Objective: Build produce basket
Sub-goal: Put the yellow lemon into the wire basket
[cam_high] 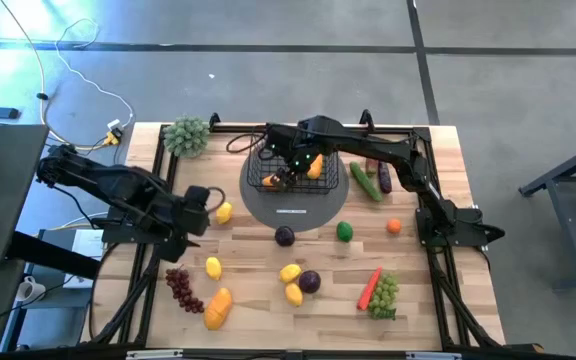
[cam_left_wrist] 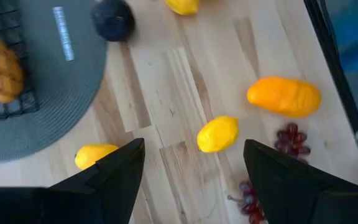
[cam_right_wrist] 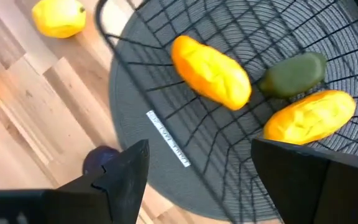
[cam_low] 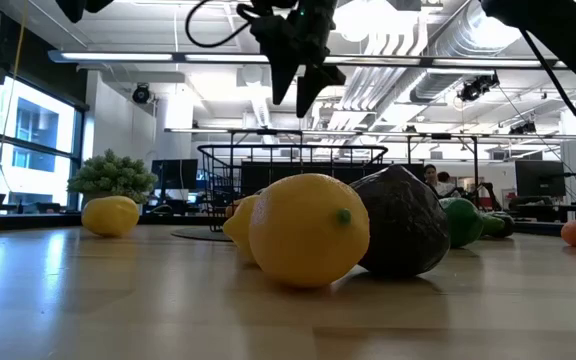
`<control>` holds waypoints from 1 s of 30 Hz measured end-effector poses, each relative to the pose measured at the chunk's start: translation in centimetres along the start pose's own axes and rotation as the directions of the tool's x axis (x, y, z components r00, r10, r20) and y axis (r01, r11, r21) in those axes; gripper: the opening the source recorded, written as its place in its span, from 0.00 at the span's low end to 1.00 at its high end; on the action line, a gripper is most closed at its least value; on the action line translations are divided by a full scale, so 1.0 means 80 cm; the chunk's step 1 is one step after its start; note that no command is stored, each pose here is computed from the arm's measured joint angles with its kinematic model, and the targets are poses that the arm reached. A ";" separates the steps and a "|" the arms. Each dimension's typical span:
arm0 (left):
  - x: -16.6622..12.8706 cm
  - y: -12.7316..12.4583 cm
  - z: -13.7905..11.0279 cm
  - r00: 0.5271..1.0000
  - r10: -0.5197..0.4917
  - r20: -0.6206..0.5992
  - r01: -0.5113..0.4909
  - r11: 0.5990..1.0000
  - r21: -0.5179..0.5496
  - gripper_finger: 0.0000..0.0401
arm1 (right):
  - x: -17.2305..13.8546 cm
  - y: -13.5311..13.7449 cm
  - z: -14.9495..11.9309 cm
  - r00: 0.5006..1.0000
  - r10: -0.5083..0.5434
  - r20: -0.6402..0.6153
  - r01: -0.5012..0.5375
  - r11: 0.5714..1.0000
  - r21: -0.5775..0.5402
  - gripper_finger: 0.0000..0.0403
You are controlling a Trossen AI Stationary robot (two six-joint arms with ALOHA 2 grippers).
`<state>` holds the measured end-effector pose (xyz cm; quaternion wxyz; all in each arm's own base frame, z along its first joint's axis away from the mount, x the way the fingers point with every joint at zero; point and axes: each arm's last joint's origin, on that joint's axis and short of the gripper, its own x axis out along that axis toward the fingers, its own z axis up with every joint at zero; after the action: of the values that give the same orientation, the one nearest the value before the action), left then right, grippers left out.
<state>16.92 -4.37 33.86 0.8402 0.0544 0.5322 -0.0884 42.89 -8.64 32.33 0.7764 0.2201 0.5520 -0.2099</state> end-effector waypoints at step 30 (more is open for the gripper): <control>0.143 -0.066 0.044 0.919 0.091 -0.385 0.123 0.859 0.496 0.66 | -0.075 0.028 -0.045 0.983 -0.130 0.130 0.129 0.991 0.019 0.65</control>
<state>23.72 -11.25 25.01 0.6698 0.2873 0.6482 -0.2206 39.61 -4.23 37.26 0.7945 0.1737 0.5118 -0.2769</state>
